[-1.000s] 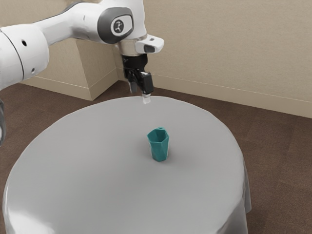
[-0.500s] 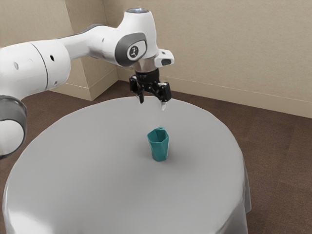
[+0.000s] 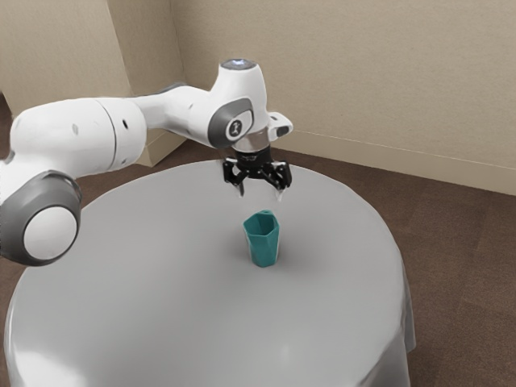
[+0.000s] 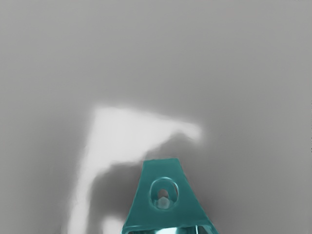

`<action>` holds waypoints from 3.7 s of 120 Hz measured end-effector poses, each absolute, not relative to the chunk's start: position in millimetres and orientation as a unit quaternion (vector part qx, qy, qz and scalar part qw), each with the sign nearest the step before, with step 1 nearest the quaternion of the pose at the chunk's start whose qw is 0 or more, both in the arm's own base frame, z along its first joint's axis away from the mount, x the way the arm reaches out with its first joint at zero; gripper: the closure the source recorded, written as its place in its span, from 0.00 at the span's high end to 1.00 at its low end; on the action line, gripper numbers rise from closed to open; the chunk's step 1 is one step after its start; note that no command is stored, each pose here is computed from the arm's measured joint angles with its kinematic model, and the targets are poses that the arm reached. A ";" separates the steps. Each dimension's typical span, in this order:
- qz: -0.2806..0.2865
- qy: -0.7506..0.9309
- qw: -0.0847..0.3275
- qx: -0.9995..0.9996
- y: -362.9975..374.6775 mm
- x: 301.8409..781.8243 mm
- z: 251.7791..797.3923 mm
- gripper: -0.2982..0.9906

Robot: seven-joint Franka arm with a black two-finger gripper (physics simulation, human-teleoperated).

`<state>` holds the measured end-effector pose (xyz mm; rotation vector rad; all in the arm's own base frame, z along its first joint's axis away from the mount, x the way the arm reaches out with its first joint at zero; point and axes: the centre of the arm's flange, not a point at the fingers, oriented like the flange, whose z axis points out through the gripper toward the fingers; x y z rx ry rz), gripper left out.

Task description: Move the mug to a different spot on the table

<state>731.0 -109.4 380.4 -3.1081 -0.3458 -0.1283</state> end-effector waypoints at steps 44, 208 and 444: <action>-0.033 -0.182 -0.032 -0.982 -102.1 741.8 334.3 0.77; -0.026 -0.217 -0.046 -0.975 -97.1 746.2 341.0 0.25; 0.167 -0.260 -0.088 -0.947 86.8 701.3 287.3 0.70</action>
